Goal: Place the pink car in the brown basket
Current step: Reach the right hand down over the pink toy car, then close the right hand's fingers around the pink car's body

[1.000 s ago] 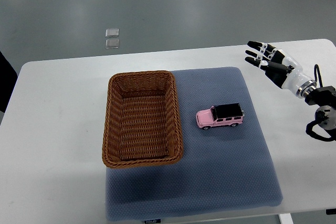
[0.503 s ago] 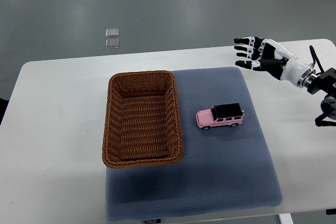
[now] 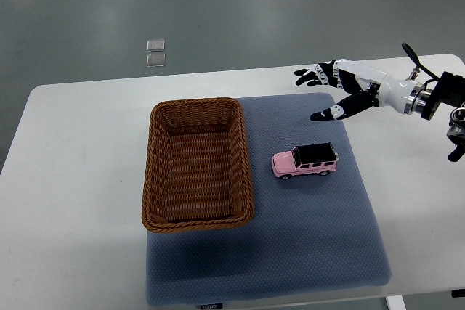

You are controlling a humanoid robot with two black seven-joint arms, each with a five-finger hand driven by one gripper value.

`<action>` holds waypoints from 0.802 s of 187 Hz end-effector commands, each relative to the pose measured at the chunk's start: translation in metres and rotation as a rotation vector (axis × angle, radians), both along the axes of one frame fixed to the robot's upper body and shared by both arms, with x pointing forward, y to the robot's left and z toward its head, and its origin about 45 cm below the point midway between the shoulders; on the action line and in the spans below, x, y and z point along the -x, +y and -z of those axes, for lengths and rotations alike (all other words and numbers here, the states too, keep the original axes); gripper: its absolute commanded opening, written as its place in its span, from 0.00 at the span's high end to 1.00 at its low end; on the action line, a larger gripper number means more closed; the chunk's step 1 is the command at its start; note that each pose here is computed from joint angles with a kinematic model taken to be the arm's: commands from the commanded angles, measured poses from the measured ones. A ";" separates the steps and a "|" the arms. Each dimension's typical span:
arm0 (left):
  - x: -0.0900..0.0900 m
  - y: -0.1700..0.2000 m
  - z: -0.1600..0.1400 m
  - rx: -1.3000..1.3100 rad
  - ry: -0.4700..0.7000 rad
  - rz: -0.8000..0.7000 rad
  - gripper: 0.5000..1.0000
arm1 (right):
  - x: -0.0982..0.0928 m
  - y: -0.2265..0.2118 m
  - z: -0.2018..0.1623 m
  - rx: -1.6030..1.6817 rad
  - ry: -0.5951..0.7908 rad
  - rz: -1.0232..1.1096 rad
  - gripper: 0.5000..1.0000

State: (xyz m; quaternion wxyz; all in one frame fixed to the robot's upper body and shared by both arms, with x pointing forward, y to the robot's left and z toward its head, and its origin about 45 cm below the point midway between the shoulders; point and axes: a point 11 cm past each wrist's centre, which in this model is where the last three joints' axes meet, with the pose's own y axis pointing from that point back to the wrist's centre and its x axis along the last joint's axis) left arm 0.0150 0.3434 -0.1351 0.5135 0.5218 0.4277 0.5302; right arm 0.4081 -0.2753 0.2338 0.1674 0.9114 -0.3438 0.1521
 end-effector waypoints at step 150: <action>0.000 0.000 0.000 0.001 0.001 -0.001 0.00 | 0.035 0.039 0.052 0.420 -0.269 -0.275 0.19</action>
